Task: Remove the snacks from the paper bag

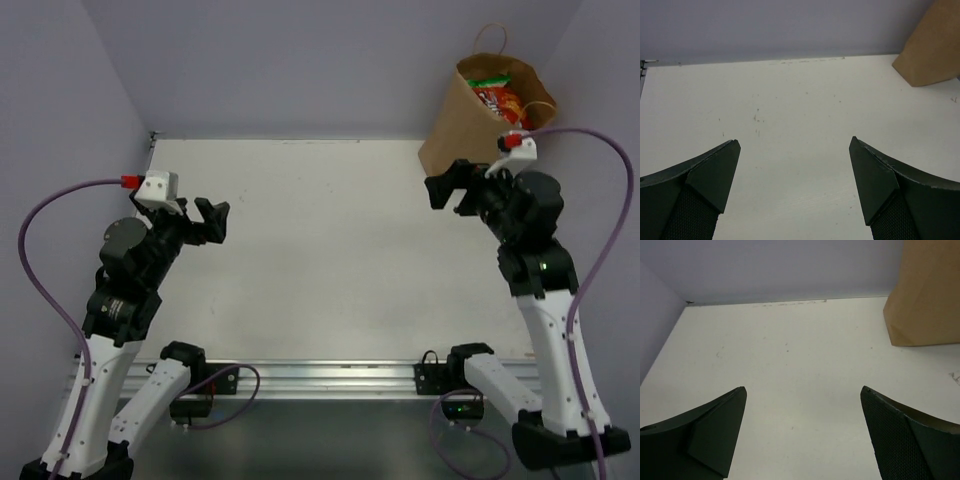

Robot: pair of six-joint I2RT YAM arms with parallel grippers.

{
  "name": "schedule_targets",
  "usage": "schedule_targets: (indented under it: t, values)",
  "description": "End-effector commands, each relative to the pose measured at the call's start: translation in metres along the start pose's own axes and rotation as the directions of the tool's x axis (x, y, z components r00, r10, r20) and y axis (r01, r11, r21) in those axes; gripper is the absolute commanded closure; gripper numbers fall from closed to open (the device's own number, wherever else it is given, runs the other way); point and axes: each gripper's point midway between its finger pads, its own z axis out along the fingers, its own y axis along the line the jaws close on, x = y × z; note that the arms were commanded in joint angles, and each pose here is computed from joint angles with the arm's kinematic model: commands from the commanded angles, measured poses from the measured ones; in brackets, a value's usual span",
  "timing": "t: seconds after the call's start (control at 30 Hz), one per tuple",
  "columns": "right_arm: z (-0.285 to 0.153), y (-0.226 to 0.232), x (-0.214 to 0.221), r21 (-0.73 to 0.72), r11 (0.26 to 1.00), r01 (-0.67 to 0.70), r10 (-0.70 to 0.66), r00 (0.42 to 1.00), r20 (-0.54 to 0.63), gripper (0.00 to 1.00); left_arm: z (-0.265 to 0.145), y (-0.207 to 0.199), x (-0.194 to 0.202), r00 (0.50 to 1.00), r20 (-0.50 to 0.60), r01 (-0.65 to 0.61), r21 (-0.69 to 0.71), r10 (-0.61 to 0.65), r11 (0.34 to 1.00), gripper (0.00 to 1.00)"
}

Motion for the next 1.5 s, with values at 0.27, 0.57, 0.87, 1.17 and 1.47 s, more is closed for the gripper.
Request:
schedule_targets:
  t: [0.27, 0.57, 0.87, 1.17, 1.47]
  values:
    - [0.165, -0.051, -0.117, 0.163, 0.933, 0.322, -0.332, 0.942, 0.042, 0.01, 0.016, -0.014, 0.015, 0.999, -0.046, 0.0, 0.083, 0.003, 0.997, 0.0]
    - [0.248, -0.124, -0.126, 0.374, 0.856, 0.358, -0.39, 0.921, 0.011, 0.01, 0.013, -0.02, 0.021, 0.999, -0.05, -0.008, 0.126, 0.015, 0.992, 0.0]
    - [0.285, -0.171, -0.091, 0.334, 0.861, 0.383, -0.39, 0.92, -0.048, 0.01, 0.016, -0.018, 0.051, 0.994, -0.108, 0.001, 0.131, 0.013, 0.991, 0.0]
    - [0.289, -0.163, -0.055, 0.205, 0.892, 0.402, -0.384, 0.915, -0.123, 0.48, 0.017, -0.024, 0.057, 0.993, -0.12, 0.009, 0.165, 0.011, 0.986, 0.0]
    - [0.281, -0.159, -0.057, 0.192, 0.885, 0.424, -0.406, 0.905, -0.126, 0.84, 0.015, -0.024, 0.056, 0.993, -0.118, 0.003, 0.169, 0.017, 0.986, 0.0]
